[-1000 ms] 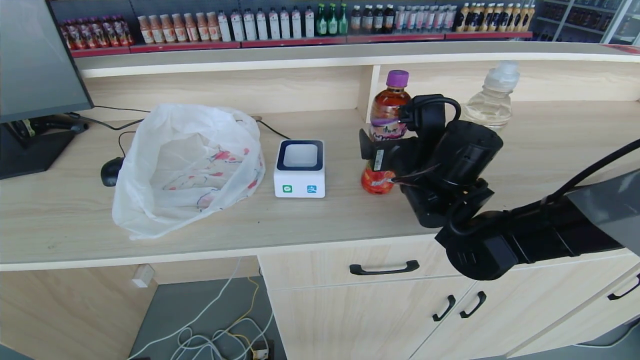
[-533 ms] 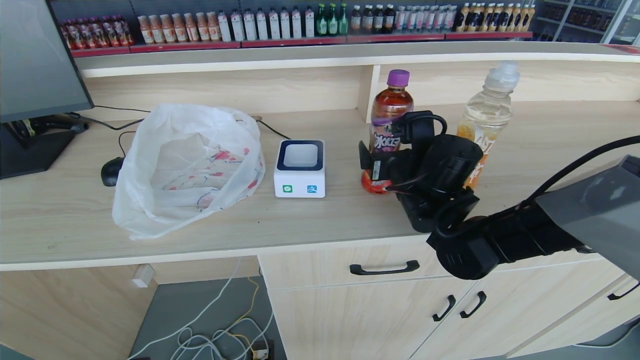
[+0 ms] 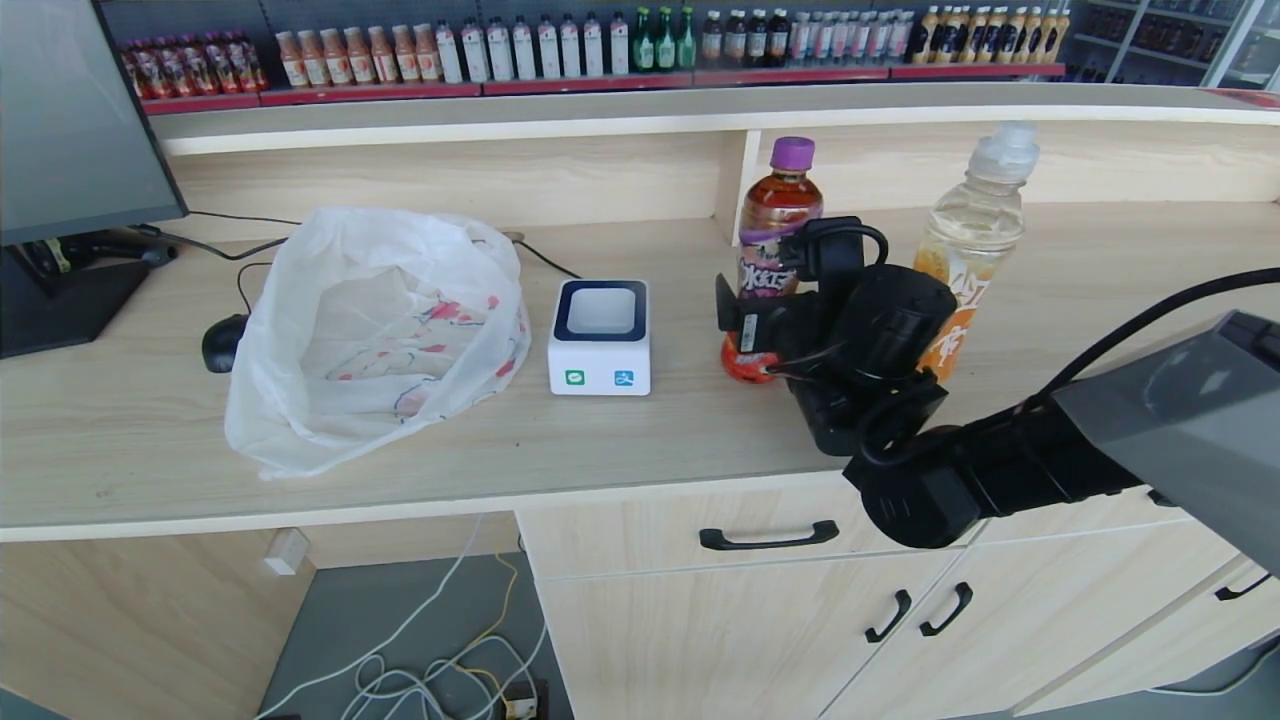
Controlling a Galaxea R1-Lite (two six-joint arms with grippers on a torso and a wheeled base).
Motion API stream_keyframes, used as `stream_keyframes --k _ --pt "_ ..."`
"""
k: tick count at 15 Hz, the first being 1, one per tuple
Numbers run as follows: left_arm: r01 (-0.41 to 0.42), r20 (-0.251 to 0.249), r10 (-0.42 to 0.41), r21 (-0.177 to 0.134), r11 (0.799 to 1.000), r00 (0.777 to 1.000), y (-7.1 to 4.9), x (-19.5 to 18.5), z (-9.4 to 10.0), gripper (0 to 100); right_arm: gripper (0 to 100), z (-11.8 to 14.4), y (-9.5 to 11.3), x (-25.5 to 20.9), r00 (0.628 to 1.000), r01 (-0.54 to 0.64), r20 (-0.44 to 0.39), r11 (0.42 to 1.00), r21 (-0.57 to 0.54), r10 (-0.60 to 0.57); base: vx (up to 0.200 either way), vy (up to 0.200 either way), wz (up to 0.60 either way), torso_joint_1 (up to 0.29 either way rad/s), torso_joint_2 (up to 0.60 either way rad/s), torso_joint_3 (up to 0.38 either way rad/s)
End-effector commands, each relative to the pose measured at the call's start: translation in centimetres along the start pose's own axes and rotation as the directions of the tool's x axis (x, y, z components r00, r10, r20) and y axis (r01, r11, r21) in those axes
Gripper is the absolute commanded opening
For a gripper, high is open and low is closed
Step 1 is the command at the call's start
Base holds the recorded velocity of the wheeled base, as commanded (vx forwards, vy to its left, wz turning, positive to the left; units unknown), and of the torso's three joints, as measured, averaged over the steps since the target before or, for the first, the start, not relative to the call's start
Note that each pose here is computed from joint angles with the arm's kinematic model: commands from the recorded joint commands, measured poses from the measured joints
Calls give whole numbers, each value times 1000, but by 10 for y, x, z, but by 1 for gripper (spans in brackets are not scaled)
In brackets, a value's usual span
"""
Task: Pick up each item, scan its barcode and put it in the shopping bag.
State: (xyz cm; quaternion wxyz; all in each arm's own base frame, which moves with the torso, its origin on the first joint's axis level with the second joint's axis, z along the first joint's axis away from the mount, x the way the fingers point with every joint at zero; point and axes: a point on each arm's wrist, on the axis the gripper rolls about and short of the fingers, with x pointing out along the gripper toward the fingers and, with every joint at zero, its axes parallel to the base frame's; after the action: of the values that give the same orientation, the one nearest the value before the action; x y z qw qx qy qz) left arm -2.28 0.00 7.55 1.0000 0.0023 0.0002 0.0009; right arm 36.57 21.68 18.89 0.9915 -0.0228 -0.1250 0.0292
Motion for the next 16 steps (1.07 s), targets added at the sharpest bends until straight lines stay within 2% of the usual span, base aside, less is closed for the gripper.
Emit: stream_keyframes --k 1,2,3,9,16 --pt "0 0 0 0 1000 1000 0 0 0 100 100 0 0 0 1000 -1 1 1000 1 1 0 0 0 0 0 0" --pt "0 0 0 0 1000 1000 0 0 0 100 100 0 1 0 1000 -2 1 1000 0 2 0 0 0 0 0 0" --pt "0 0 0 1 1000 1000 0 0 0 100 0 1 1 0 1000 -2 2 1000 1 2 0 0 0 0 0 0" --pt "0 0 0 0 1000 1000 0 0 0 100 0 17 11 -10 999 -34 41 999 30 33 0 0 0 0 0 0" --pt "0 0 0 0 1000 1000 0 0 0 100 0 36 5 -19 997 -37 71 998 48 33 0 0 0 0 0 0"
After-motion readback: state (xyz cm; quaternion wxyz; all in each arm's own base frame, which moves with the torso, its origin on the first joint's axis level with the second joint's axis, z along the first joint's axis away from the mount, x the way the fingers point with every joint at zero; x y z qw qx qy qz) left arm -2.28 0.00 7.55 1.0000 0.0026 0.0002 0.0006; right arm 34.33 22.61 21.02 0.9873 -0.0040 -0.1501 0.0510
